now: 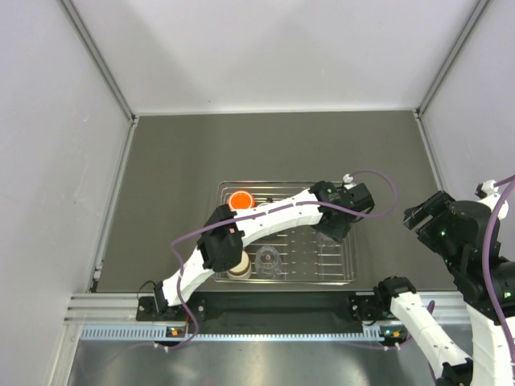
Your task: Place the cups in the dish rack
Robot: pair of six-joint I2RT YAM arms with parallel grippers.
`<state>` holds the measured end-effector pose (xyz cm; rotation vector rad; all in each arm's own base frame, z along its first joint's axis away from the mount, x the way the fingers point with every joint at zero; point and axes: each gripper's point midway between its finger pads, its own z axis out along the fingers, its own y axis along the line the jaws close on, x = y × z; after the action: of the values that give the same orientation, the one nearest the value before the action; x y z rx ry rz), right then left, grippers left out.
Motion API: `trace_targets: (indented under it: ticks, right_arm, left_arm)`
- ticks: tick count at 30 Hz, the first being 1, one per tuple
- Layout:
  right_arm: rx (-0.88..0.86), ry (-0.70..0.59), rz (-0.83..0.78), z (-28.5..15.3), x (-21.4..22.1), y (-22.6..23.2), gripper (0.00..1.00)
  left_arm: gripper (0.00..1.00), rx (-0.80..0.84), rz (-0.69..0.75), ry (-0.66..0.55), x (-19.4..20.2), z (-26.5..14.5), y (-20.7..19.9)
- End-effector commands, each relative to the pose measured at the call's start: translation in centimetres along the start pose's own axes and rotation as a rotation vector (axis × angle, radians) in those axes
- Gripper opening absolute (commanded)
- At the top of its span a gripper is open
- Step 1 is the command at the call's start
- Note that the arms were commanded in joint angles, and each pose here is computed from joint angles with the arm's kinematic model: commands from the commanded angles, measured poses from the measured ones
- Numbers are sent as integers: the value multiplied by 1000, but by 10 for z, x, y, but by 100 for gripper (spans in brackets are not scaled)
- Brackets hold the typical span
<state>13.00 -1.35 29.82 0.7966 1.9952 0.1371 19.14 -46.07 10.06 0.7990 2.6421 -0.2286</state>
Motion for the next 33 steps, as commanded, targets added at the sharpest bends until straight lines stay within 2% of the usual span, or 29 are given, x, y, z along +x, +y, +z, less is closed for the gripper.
trace_targets:
  ticks: [1,3,4,5,10,19,23,24,27,31,33]
  right_arm:
    - [102,75,-62,-6,17,-26,71]
    - [107,80,-64,-5,18,-27,71]
    - [106,83,-63,-4,19,-26,71]
    - [108,83,-62,-4,19,-26,71]
    - [113,89,-65,-2,20,-25,71]
    - [116,97,-79,0,18,-23,71]
    - [101,104,-106,3,19,-20,71]
    - [95,109,-136,3,19,-20,72]
    - [-11,147,-224,5,24,-3,77]
    - [-157,194,-296,4,32,21,100]
    - [-206,225,-315,8,42,27,100]
  left_arm:
    - [51,8,2,-19,-7,-7,-1]
    - [60,-9,-1,-26,-8,-9,2]
    - [76,-13,-4,-29,-9,-10,4]
    - [80,-12,-2,-35,-10,-12,3]
    - [93,-3,-7,-59,-17,-20,3]
    - [94,20,-14,-102,-29,-46,5]
    - [94,28,-36,-160,-41,-75,14]
    - [98,27,-49,-181,-45,-83,16]
    - [98,18,-104,-295,-58,-125,30]
    - [99,19,-220,-480,-64,-180,60]
    - [99,44,-298,-574,-61,-208,81]
